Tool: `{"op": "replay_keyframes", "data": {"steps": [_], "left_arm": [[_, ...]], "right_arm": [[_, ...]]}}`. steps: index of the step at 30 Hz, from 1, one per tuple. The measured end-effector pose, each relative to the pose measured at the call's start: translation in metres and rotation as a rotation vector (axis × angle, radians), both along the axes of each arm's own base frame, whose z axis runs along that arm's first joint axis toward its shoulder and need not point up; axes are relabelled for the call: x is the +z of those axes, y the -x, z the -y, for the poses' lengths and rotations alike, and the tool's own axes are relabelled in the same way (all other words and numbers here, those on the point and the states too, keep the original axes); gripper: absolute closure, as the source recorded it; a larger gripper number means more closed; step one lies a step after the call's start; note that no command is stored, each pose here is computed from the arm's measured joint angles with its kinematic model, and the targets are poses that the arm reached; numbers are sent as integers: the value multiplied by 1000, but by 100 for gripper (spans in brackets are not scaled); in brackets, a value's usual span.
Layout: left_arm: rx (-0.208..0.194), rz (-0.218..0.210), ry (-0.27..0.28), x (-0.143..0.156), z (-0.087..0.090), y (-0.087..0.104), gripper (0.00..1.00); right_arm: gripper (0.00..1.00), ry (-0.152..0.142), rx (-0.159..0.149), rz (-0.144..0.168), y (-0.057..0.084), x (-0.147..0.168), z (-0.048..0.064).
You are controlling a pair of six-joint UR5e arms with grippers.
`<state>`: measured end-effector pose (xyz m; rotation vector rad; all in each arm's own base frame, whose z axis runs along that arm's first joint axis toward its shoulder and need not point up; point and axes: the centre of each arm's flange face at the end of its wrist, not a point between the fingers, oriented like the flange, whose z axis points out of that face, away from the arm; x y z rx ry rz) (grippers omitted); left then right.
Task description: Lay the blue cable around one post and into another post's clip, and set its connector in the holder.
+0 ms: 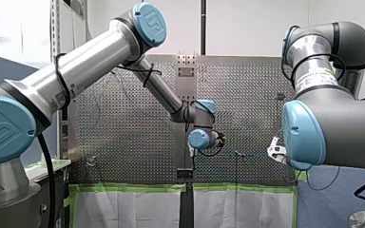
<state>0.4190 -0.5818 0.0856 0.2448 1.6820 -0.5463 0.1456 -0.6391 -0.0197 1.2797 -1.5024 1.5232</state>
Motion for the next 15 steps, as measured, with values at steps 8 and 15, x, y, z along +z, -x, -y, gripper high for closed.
{"op": "replay_keyframes", "data": {"steps": [8,15], "left_arm": [[63,49,60,30,-24,-6,0],[79,90,101,52,-37,-4,0]], "right_arm": [[100,-2,4,8,-3,0,-1],[100,0,6,13,-5,0,-1]]}}
